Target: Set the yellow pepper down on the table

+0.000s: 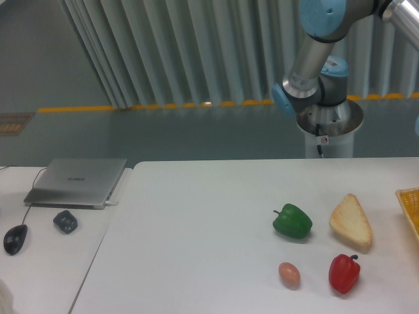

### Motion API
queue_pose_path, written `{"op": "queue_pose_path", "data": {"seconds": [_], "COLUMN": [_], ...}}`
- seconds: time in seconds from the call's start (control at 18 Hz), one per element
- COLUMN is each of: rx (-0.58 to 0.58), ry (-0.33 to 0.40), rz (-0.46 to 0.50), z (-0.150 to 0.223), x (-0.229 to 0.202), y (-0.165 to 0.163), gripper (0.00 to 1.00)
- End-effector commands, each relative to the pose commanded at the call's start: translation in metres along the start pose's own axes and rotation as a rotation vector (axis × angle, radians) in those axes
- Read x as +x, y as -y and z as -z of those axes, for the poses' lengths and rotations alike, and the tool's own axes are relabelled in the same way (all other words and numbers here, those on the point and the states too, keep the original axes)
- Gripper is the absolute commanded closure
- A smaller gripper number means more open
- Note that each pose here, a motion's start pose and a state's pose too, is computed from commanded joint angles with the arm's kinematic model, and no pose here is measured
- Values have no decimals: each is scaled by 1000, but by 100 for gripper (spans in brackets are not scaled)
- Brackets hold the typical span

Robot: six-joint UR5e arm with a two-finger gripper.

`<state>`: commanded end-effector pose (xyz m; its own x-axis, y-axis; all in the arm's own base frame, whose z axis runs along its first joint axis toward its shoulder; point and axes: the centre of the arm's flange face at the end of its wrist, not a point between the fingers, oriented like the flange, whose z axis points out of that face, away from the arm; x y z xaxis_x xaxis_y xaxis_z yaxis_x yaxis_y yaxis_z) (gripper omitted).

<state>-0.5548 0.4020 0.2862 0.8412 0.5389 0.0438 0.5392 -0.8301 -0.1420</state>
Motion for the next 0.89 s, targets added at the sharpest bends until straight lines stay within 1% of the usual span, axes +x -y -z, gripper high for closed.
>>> {"op": "queue_pose_path", "data": {"seconds": [0.06,0.17,0.22,0.39,0.44,0.5,0.61,0.72,0.78,0.89], "rx": [0,3,3,8,13,18,19,16,18,44], "ry": [2,4,4,7,9,11,9,7,9,10], "rz": [-2,1,-1,0,1,5,8,9,8,9], "z": [0,2,3,6,9,13,14,12,14,29], "x": [0,-1,-1,-1,-2,-4,-2,0,0,-1], "y": [0,0,0,0,-1,-1,0,-1,0,2], "gripper": [0,23,30,35,39,44,58,64,65,65]}}
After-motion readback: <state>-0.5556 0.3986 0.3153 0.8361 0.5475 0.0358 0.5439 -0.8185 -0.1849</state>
